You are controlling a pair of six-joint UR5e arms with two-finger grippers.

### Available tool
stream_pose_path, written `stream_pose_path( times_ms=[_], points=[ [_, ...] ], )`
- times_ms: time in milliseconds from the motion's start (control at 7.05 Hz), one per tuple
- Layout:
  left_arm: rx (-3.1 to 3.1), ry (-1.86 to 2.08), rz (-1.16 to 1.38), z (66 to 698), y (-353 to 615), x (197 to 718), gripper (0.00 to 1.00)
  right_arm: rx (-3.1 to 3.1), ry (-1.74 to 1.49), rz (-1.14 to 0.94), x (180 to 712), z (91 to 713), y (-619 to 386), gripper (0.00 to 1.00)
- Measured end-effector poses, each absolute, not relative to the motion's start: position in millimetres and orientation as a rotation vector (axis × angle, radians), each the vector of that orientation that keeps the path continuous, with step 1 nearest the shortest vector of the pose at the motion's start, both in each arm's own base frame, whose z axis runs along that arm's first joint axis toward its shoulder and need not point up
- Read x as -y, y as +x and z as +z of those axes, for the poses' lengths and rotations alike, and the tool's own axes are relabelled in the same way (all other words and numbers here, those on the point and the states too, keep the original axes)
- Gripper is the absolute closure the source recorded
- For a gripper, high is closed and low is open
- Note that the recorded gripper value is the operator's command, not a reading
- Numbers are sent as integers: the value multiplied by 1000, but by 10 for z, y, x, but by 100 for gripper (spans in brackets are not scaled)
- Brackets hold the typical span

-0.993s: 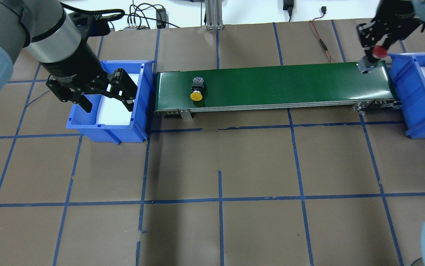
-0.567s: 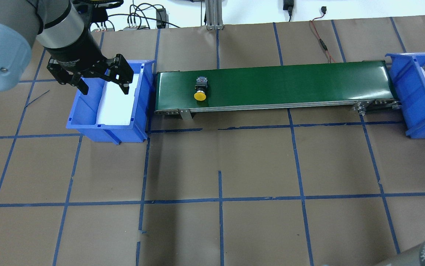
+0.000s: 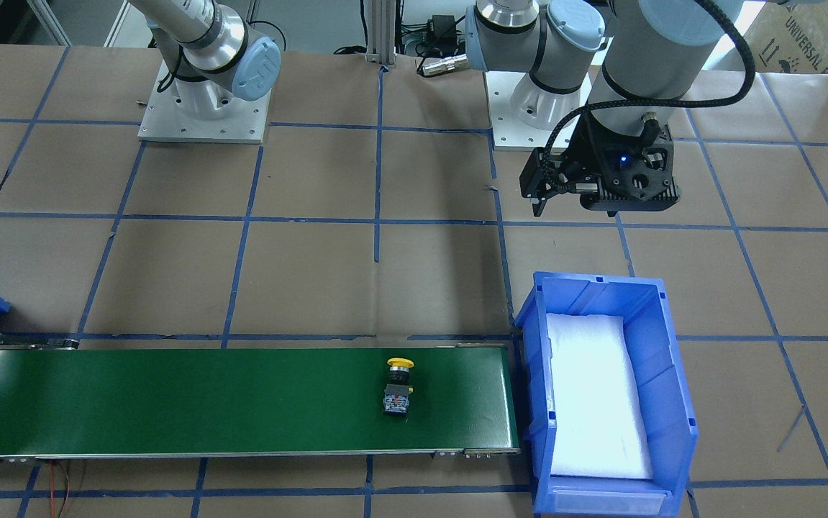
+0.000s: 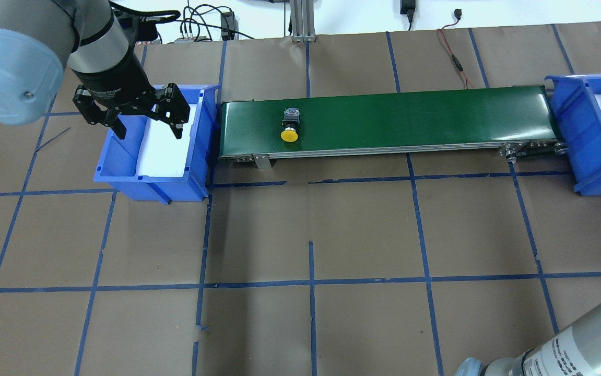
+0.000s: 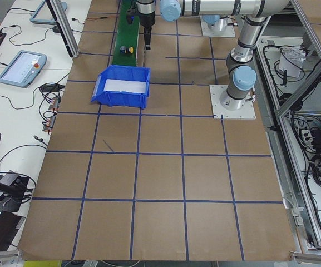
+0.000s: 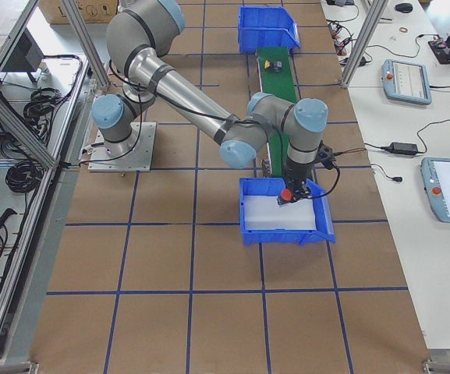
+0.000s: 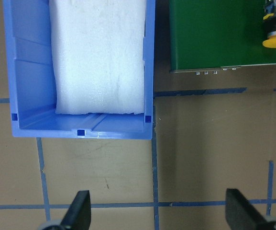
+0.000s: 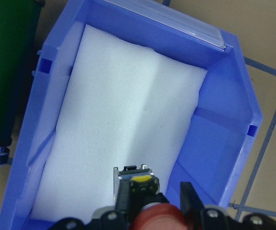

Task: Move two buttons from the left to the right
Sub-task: 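Carry the red button into the far blue bin and release it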

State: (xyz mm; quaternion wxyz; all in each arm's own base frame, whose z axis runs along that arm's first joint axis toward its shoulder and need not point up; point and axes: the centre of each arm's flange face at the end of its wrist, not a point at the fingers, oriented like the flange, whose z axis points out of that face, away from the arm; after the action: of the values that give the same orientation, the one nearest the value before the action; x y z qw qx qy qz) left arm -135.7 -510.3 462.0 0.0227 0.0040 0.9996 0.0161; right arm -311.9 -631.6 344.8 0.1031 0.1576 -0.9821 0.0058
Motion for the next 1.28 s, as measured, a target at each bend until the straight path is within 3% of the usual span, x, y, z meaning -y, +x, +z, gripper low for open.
stream_pose_path(
  times_ms=[709, 851, 993, 1135, 1277],
  points=[
    [-3089, 17, 61, 4761, -1374, 4998, 0, 2899, 444, -54, 6138, 2694, -3071, 79],
    [-3088, 19, 60, 4765, -1382, 4988, 0, 2893, 432, -81, 6108, 2611, -3070, 72],
    [-3087, 20, 64, 4754, -1383, 4983, 0, 2884, 424, -82, 6092, 2577, -3069, 31],
    [-3085, 20, 73, 4732, -1380, 4974, 0, 2875, 419, -67, 6093, 2602, -3068, 0],
    [-3083, 20, 79, 4711, -1373, 4971, 0, 2869, 418, -41, 6109, 2656, -3060, 0]
  ],
)
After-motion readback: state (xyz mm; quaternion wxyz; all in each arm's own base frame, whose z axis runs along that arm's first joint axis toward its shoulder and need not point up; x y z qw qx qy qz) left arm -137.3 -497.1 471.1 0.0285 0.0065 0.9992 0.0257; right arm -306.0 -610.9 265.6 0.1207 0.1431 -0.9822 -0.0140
